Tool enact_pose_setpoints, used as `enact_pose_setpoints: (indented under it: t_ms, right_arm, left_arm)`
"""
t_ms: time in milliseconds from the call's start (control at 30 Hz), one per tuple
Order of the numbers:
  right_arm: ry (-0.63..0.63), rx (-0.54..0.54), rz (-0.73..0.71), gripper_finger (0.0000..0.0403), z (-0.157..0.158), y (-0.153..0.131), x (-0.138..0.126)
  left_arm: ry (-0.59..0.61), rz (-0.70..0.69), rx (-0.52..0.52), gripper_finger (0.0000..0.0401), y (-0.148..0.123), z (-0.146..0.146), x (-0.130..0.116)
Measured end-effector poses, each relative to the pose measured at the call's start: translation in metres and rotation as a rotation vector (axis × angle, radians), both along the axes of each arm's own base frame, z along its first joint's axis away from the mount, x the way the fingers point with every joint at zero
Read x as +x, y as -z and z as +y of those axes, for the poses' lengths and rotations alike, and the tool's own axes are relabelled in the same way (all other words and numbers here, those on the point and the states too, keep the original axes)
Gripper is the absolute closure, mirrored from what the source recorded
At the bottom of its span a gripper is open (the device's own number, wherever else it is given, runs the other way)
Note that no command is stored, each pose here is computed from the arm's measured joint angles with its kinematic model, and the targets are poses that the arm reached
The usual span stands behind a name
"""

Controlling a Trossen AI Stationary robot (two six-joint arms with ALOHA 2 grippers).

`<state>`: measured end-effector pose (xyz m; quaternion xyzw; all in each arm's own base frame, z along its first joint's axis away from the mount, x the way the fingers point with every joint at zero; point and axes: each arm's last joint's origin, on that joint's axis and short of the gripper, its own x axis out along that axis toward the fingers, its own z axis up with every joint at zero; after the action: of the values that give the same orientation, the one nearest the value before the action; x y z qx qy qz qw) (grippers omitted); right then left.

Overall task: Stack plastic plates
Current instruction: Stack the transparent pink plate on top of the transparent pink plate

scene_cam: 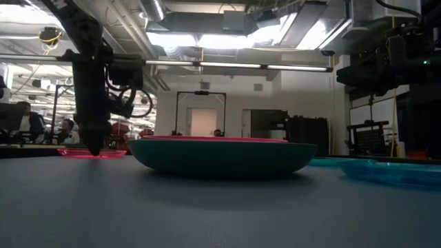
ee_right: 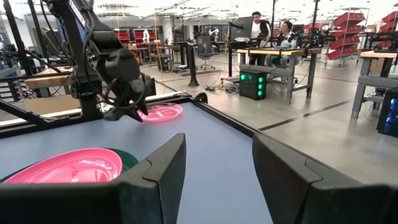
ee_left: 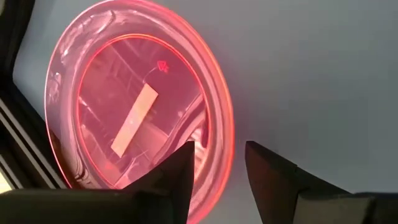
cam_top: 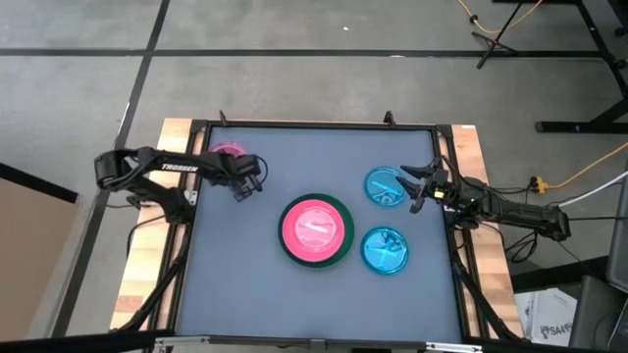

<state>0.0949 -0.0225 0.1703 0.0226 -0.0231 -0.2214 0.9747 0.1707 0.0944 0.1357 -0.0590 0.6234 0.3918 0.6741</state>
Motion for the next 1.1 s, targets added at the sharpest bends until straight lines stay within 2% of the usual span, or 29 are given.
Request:
enact_pose_setpoints:
  t_ms: [333,467,600,833,1100]
  right_arm:
    - [0.0,0.0,0.0,0.0226,0.0,0.0,0.0]
    - [0.0,0.0,0.001,0.0226,0.0,0.0,0.0]
    - [0.0,0.0,0.001,0.0226,0.0,0.0,0.0]
    - [-0.008,0.0,0.001,0.0226,0.0,0.0,0.0]
    - [-0.008,0.0,0.002,0.0226,0.0,0.0,0.0]
  left_arm:
    - [-0.039,0.019,0.022,0.0264,0.01,0.018,0.001]
    - [-0.051,0.035,0.068,0.0272,0.01,0.021,0.0]
    - [-0.049,0.034,0.075,0.0305,0.011,0.021,0.0]
    - [-0.009,0.056,0.068,0.0391,0.011,0.021,0.0]
    - [0.003,0.052,0.073,0.0399,0.011,0.021,0.001]
